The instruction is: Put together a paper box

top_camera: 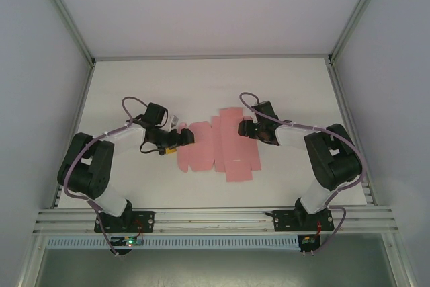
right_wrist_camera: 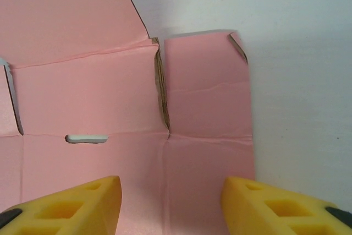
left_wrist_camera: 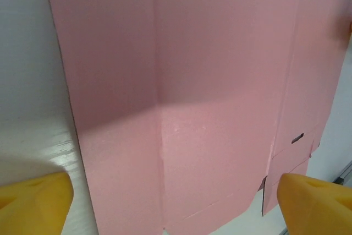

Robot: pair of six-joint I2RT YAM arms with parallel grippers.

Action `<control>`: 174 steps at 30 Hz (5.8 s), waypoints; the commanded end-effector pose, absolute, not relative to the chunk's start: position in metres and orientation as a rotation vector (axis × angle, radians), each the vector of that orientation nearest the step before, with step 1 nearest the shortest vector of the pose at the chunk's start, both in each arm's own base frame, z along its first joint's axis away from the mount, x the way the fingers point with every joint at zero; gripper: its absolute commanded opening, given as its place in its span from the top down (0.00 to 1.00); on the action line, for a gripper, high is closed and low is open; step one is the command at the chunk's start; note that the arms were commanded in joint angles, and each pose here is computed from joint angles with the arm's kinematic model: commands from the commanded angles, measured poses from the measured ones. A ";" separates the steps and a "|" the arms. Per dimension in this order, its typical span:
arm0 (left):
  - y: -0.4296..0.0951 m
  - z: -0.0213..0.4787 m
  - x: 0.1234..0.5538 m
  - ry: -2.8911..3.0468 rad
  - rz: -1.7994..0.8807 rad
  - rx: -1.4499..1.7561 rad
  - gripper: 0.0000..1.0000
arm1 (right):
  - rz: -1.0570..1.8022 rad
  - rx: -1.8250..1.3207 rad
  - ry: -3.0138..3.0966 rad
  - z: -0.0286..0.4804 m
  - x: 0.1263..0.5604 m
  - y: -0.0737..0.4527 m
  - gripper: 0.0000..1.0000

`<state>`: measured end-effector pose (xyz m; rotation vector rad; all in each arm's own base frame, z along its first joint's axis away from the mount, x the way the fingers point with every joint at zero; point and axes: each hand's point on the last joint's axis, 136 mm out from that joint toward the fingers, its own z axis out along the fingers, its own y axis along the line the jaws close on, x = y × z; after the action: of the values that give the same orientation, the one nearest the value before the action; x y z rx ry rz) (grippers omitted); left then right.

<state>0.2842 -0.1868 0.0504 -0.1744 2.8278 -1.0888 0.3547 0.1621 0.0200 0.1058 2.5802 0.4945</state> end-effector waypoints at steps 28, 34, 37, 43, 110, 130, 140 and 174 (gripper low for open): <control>-0.230 0.099 0.318 2.497 -1.263 0.013 0.50 | 0.518 0.182 2.731 -0.028 0.307 0.146 0.48; -0.237 0.099 0.325 2.492 -1.255 0.076 0.86 | 0.564 0.139 2.693 -0.017 0.309 0.148 0.46; -0.238 0.108 0.328 2.456 -1.240 0.141 1.00 | 0.624 0.098 2.625 0.006 0.316 0.149 0.42; -0.252 0.160 0.323 2.236 -1.322 0.408 1.00 | 0.782 -0.079 2.378 0.086 0.326 0.152 0.27; -0.153 0.260 0.286 1.873 -0.584 0.137 0.00 | 0.805 -0.665 1.713 0.260 0.256 0.172 1.00; -0.085 0.266 0.293 1.970 -0.317 -0.198 0.00 | 0.362 -1.610 1.802 0.294 0.192 0.162 1.00; -0.082 0.248 0.291 2.019 -0.336 -0.239 0.00 | 0.515 -1.927 1.722 0.277 0.187 0.181 1.00; -0.168 0.169 0.384 2.283 -0.624 0.089 0.00 | 0.419 -1.982 1.972 0.148 0.326 0.232 0.99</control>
<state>0.3763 -0.1374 0.1455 -0.0834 2.3643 -0.4421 0.3234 0.2262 0.1488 -2.0050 1.9777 0.4228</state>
